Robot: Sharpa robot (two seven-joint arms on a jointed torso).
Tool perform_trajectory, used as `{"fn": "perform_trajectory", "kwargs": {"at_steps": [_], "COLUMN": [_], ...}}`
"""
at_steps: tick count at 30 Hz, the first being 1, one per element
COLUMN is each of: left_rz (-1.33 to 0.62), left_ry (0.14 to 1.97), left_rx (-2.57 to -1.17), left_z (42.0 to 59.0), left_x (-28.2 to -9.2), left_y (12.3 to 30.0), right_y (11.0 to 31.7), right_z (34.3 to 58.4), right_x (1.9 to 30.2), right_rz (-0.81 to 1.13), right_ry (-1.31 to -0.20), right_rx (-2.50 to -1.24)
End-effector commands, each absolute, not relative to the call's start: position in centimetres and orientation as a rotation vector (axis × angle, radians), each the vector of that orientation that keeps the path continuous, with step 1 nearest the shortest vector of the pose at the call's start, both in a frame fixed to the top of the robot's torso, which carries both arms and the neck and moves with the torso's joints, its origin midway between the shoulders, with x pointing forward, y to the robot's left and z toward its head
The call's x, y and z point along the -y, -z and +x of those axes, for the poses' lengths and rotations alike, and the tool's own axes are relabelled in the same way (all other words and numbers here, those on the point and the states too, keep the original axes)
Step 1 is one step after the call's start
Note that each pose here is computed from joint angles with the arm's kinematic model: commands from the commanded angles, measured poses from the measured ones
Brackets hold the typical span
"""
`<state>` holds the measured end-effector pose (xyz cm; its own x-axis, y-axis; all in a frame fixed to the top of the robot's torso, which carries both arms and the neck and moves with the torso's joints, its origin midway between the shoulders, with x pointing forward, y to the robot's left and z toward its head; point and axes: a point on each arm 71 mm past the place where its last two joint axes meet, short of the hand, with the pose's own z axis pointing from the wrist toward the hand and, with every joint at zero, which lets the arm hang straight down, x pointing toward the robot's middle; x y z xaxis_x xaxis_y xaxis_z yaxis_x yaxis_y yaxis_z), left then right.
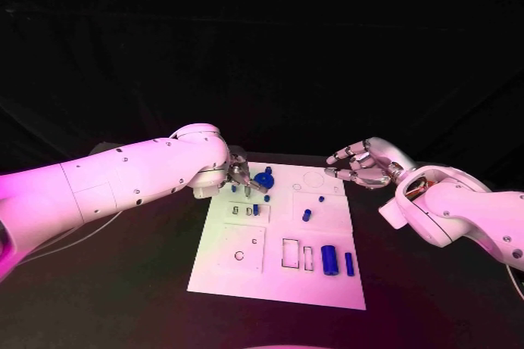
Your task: Assemble the parts on the task board
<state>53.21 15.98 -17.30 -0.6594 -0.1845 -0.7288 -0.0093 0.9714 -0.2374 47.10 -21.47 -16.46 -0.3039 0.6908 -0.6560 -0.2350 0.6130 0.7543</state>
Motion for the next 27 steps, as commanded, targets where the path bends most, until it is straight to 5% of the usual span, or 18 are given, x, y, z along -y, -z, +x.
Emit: {"fn": "perform_trajectory", "kwargs": {"at_steps": [1, 27], "left_rz": [-0.089, -0.048], "left_ry": [0.229, 0.204], "left_rx": [-2.320, -2.399], "left_z": [53.1, 53.0], "left_x": [-15.7, -15.2], "left_y": [17.8, 19.8], "right_y": [16.5, 16.7], "right_z": [47.1, 47.2], "right_x": [21.4, 21.3], "right_rz": [0.376, 0.376], "right_ry": [-0.953, -0.949], "right_rx": [-1.649, -1.656]}}
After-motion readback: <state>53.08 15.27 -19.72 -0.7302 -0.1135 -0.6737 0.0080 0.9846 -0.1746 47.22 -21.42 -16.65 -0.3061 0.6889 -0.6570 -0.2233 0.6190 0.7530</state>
